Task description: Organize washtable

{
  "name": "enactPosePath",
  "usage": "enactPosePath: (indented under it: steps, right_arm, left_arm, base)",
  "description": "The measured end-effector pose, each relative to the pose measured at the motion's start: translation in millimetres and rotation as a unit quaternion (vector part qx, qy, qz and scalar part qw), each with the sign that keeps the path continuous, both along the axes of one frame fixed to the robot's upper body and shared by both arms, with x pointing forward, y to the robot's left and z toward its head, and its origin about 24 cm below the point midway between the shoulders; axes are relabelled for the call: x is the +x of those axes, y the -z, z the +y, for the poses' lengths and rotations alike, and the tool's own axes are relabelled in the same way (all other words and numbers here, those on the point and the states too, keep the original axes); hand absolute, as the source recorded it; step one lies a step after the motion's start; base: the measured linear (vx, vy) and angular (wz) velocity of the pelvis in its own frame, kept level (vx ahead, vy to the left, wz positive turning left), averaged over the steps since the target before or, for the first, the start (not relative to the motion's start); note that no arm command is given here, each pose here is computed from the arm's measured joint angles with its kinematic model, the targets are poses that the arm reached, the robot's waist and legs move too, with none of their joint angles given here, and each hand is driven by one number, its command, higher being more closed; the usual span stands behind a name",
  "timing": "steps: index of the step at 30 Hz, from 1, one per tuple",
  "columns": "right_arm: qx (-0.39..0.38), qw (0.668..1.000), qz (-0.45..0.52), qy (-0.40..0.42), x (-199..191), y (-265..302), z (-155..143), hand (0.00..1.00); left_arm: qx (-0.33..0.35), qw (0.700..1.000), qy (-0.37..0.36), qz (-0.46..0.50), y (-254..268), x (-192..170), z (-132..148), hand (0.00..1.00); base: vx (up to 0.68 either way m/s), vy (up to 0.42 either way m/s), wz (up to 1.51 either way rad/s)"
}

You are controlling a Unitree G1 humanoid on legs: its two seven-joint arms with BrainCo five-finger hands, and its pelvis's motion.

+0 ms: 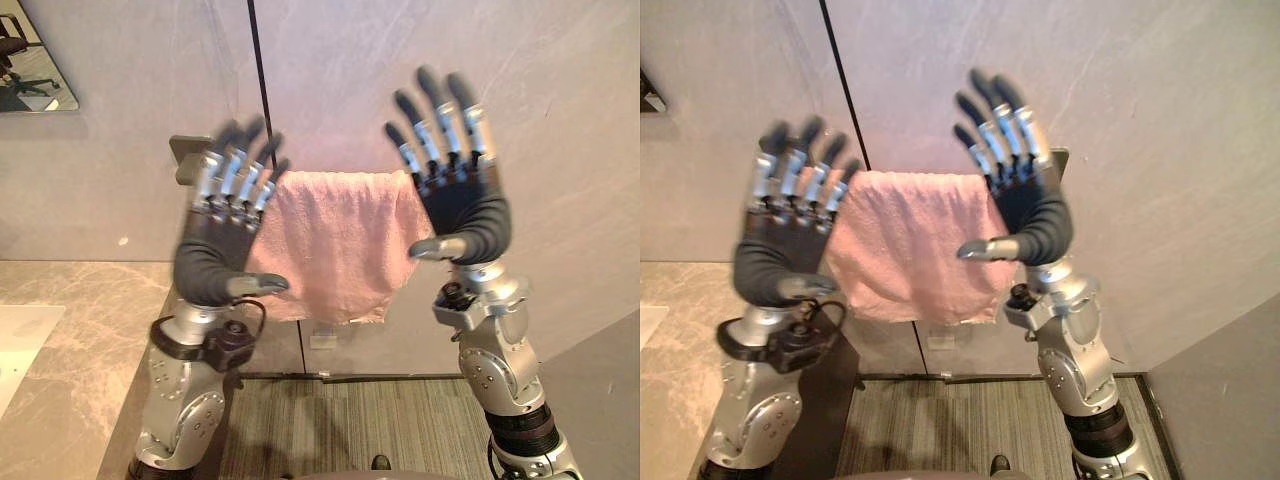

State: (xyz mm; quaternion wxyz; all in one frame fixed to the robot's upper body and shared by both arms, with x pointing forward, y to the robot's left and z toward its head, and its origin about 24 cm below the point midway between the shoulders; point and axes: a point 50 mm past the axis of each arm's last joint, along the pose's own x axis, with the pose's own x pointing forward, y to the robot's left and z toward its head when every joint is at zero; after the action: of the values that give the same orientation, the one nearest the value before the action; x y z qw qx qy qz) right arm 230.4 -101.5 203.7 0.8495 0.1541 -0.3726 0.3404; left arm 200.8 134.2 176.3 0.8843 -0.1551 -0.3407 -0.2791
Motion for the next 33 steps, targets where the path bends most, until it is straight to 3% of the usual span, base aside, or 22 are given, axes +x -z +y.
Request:
enactPosePath:
  steps: [5,18,33]
  right_arm:
    - [-0.059,0.995,0.081,-0.028,8.1,35.8,4.6,0.00]
    - [-0.157,0.966,0.205,0.008,18.2,99.7,-5.1,0.00]
    - [-0.238,0.936,0.249,0.071,30.1,135.2,3.4,0.00]
  left_arm:
    - [0.033,0.996,0.025,0.079,33.7,7.1,-5.9,0.00]
    - [0.093,0.969,-0.013,0.230,105.1,16.5,-1.6,0.00]
    - [0.145,0.937,-0.152,0.279,131.4,40.3,15.3,0.00]
  base:
    - [-0.04,-0.011,-0.07]
    - [-0.03,-0.007,-0.01]
    - [-0.02,-0.004,0.00]
